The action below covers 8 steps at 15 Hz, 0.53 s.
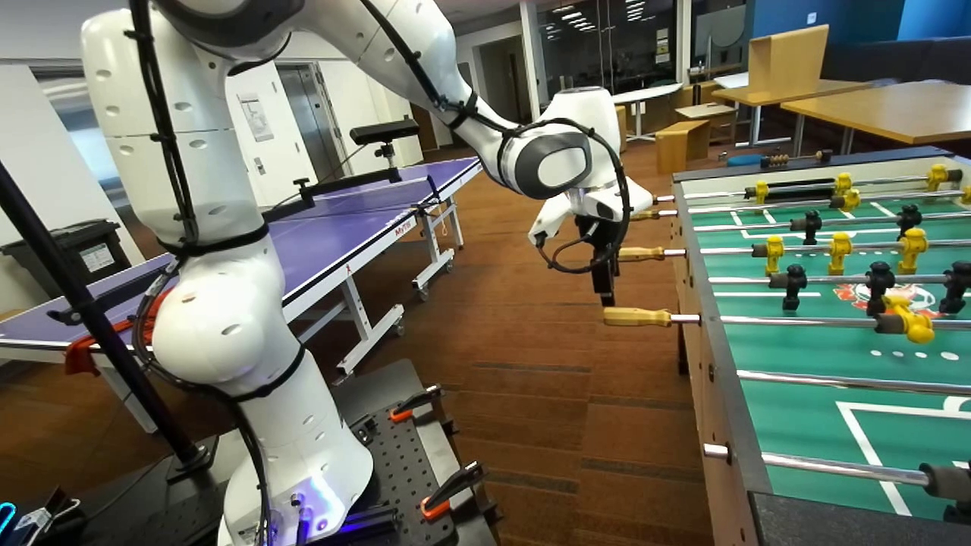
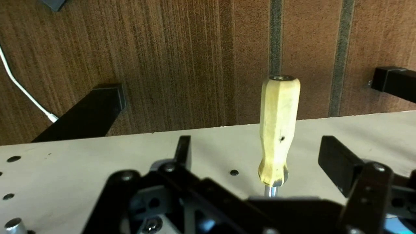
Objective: Pull the third foosball stick from the right
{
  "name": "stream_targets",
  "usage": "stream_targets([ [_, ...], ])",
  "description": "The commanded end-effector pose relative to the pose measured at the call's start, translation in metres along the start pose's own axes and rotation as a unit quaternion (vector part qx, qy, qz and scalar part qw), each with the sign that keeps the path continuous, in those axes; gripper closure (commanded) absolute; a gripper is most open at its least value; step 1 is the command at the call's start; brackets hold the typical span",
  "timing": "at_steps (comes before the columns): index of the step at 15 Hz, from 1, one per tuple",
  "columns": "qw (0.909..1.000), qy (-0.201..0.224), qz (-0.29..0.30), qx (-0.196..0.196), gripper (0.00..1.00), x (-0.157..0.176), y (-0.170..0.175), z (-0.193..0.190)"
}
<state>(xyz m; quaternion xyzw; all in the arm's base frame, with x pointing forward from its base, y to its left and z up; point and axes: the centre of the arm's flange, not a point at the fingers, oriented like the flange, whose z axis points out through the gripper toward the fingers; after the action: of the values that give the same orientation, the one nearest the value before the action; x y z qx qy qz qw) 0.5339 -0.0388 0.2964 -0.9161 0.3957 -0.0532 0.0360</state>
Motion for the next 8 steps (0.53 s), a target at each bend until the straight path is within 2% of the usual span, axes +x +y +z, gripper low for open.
stream_targets([
  [1,0.9996,-0.003,0.017,0.024,0.0,0.008,-0.021,0.02],
  [8,0.9997,-0.013,-0.011,-0.015,0.0,0.011,-0.046,0.06],
])
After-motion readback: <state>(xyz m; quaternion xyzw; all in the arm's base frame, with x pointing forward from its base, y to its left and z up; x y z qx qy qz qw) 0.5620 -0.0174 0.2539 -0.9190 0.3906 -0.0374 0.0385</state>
